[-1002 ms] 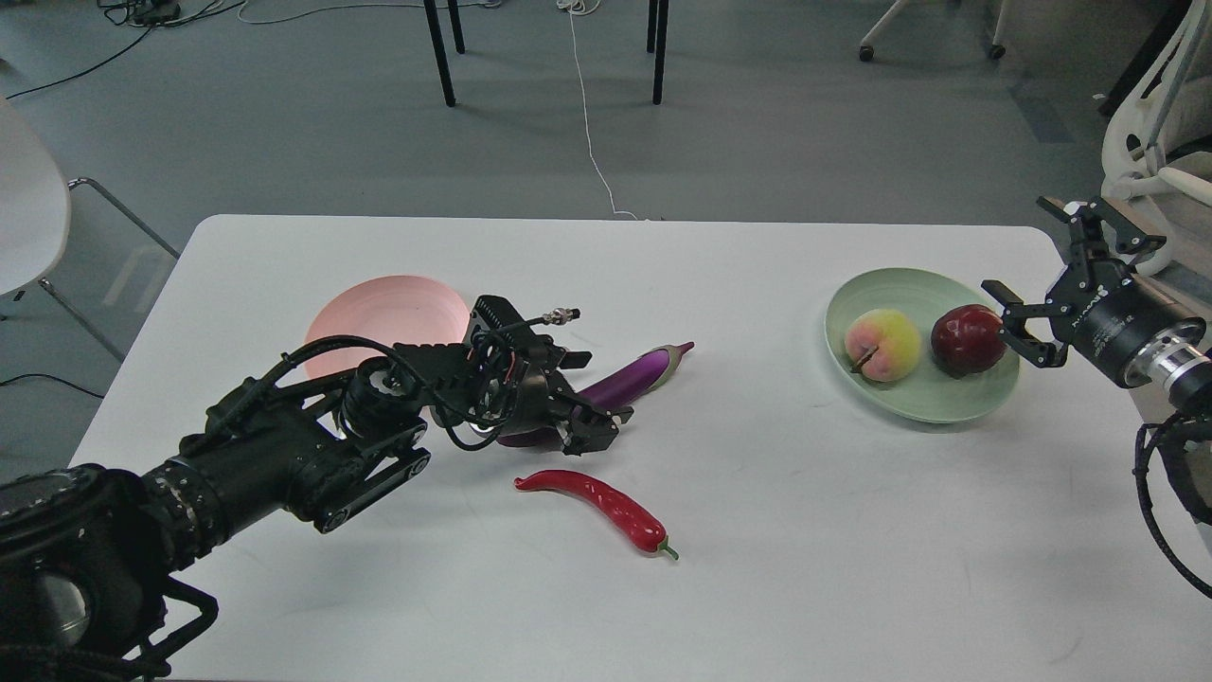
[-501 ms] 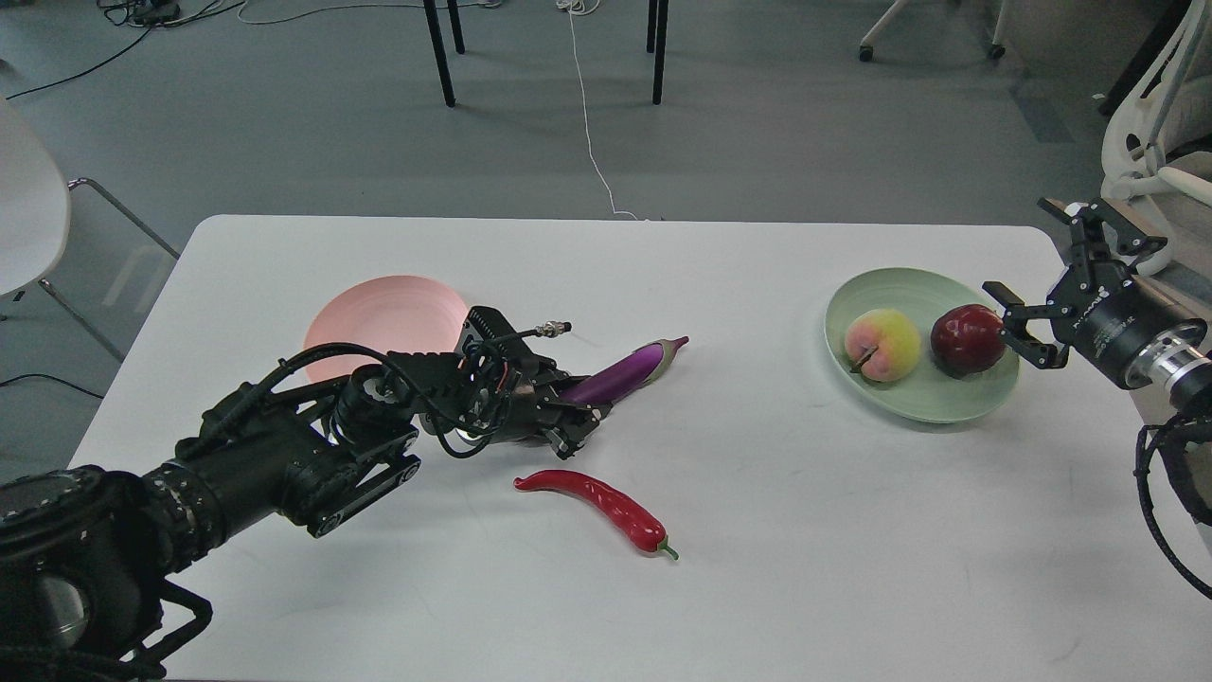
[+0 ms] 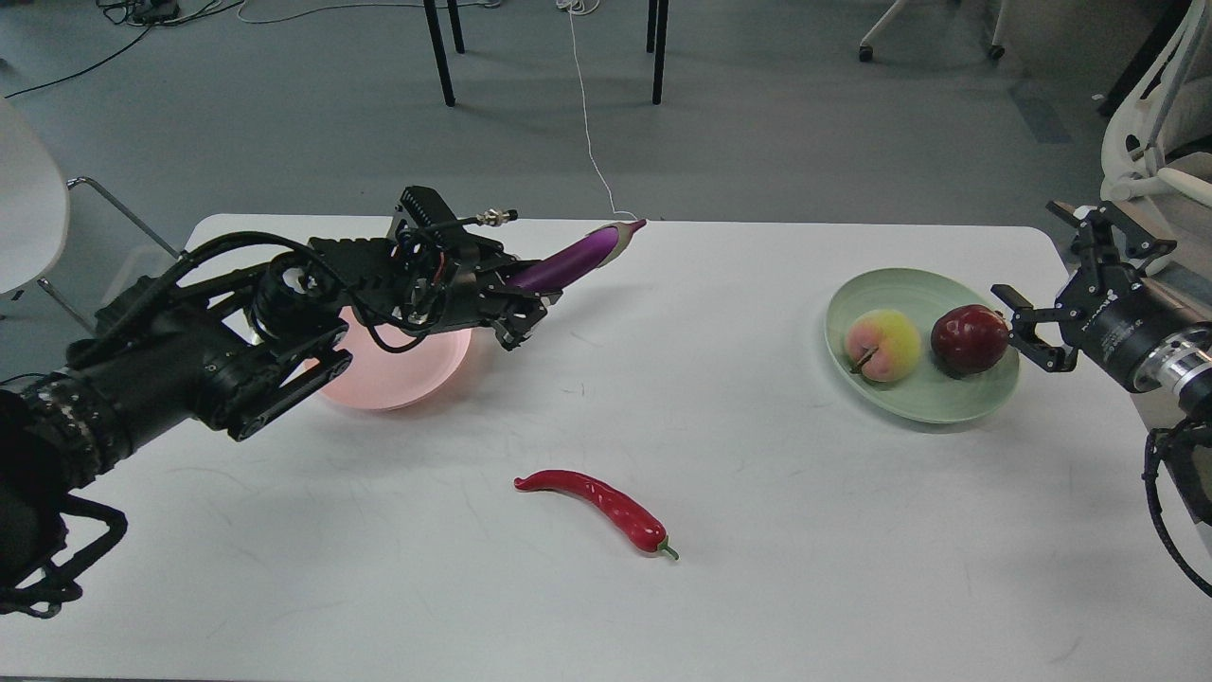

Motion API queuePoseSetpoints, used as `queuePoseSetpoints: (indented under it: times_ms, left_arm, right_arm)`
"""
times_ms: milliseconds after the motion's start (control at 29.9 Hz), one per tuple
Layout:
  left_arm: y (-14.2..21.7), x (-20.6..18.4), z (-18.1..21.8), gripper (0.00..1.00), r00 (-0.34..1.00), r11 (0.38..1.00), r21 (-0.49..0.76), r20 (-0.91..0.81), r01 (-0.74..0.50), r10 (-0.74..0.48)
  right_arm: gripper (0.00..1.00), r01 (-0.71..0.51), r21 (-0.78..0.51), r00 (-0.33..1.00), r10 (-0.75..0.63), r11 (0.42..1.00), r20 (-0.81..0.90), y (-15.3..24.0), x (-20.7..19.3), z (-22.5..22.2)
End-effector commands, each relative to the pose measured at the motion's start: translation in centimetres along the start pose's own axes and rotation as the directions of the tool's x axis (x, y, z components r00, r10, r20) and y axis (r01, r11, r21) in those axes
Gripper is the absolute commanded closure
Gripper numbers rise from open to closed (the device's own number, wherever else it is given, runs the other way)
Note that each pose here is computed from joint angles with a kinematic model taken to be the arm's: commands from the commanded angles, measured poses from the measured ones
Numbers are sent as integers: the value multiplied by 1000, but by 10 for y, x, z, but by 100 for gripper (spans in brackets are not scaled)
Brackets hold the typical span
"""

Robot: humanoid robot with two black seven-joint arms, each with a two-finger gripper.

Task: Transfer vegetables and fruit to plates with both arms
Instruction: 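Lift the eggplant and lower it onto the pink plate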

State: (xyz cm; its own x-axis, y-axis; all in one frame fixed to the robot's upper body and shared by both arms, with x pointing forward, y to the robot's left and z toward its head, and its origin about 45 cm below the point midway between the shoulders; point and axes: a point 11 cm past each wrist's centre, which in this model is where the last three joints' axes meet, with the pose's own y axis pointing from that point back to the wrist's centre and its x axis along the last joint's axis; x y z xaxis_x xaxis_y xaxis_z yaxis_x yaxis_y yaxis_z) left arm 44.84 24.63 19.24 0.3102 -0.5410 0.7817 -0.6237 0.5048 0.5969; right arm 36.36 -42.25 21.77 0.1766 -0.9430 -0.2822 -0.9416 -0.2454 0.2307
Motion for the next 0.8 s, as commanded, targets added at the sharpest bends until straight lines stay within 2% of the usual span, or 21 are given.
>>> queuePoseSetpoints:
  times_ms: [0,134,267,401,768]
  left_arm:
    - [43,-41,-45,89,997,991,110,-28,81,-78]
    - [74,-84,-64,89,986,974,166,-78,156,-145]
    - [84,-113,-61,88,976,965,169,-115,200,-182]
    - [79,-121,-52,86,975,968,155,-134,198,-178]
    - [59,-114,-36,78,978,978,119,-138,173,-157]
  right_arm:
    - [2,-2,-1,1000,2,1000,-1,-1,0,1]
    - [2,3,-4,1000,-3,1000,3,-2,-2,3]
    - [2,6,-2,1000,-6,1000,5,-3,-4,3]
    - [2,6,-4,1000,-6,1000,7,-3,-4,5]
    - [2,3,-9,1000,-3,1000,9,-2,-3,7]
